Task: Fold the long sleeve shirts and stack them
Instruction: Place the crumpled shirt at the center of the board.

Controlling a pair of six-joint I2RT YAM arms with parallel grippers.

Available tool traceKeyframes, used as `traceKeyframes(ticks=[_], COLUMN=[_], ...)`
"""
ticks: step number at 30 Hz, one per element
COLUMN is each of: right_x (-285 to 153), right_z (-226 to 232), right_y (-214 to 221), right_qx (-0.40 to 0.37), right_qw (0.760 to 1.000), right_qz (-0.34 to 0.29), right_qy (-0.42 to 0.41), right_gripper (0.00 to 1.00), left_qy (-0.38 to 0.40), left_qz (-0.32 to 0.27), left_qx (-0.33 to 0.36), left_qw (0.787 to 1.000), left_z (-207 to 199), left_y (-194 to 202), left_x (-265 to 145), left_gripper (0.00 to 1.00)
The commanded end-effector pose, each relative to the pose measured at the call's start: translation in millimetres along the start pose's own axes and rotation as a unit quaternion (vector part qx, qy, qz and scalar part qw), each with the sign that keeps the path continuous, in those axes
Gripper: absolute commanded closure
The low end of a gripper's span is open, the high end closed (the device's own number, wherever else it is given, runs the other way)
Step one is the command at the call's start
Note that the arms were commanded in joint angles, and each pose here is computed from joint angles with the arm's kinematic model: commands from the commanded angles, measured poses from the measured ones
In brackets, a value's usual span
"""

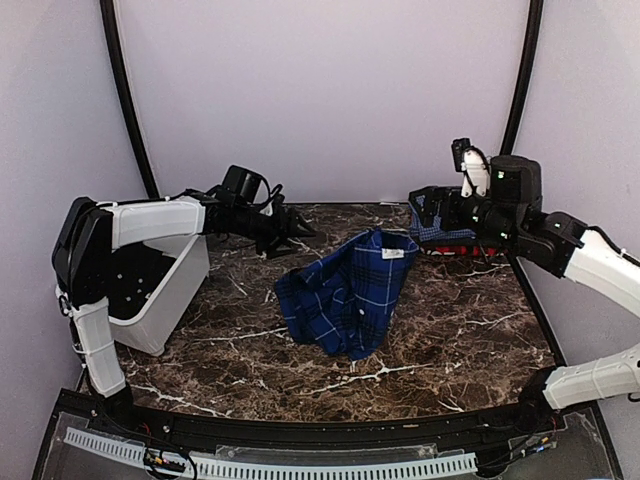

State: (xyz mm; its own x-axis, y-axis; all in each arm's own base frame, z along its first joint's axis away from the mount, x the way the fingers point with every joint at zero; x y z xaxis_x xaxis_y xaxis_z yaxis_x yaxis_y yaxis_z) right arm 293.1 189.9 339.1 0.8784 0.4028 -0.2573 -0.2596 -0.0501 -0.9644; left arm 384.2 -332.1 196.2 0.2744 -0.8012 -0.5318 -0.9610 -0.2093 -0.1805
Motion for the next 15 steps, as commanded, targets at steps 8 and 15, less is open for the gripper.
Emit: traceKeyframes(ticks=[8,15], right_x=[20.8,29.2], right_z=[31.1,22.1], right_y=[73.4,90.7], right_qx=[-0.028,-0.043], right_qw=[0.990,0.987], right_qz=[0.122,0.154], right_qy=[-0.067,-0.029], right_gripper=[0.01,0.01], left_qy=[-0.097,-0.097], left_qz=[-0.043,-0.054], left_qx=[0.028,0.041], left_qw=[0.994,0.993], left_z=[27.1,30.5], left_y=[13.0,38.3], left_x=[-43.8,-68.1], left_gripper=[0.29,0.29])
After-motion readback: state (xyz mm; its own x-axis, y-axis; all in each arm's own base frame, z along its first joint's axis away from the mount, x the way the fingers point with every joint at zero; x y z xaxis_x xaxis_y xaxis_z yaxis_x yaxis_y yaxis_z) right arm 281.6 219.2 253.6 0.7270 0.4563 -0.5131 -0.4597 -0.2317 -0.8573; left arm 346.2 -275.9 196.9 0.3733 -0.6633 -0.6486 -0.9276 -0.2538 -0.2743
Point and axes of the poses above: each gripper's point midway between its finger pads, its own x axis out along the fingers, its own z axis along the line the jaws close on, y = z × x, the point moved 3 cm from there along -x, back along the fingers, and after that the axes turned 6 degrees about -x, right-handed, at the moved point
